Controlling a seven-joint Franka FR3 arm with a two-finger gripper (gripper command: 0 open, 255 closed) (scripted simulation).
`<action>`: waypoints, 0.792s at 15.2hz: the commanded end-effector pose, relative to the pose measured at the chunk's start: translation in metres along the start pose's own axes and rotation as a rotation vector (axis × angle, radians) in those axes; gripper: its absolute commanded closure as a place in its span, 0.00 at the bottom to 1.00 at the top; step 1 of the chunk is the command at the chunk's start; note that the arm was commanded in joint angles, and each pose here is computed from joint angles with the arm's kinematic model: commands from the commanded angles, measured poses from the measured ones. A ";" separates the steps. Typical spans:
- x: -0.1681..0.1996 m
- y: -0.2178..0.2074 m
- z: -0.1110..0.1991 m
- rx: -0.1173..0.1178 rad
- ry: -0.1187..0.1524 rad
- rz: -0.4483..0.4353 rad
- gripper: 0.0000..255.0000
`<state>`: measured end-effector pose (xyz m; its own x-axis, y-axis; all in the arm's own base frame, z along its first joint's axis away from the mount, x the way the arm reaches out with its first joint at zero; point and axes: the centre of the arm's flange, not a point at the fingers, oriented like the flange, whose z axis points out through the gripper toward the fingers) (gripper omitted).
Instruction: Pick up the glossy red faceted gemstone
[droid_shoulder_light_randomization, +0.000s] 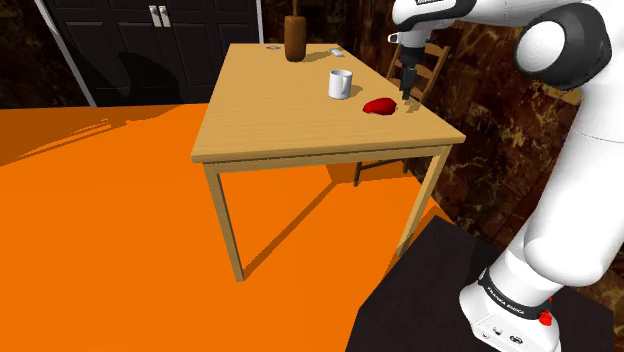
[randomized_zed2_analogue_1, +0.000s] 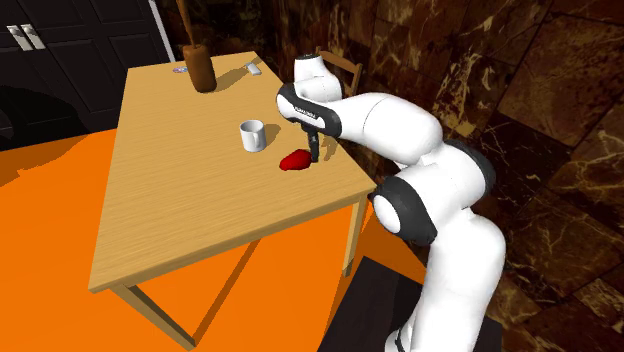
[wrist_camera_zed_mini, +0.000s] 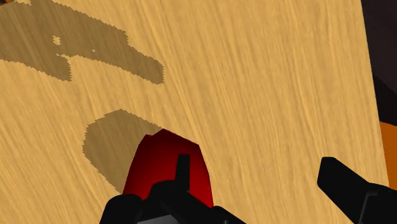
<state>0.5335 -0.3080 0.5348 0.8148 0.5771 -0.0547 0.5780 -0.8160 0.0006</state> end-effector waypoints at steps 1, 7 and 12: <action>0.008 0.029 0.004 0.006 0.009 -0.044 0.00; 0.026 0.071 0.019 0.016 0.022 -0.111 0.00; 0.028 0.071 0.046 0.016 0.022 -0.111 0.00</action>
<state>0.5948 -0.3510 0.4927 0.7471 0.6639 -0.0320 0.6636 -0.7478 -0.0206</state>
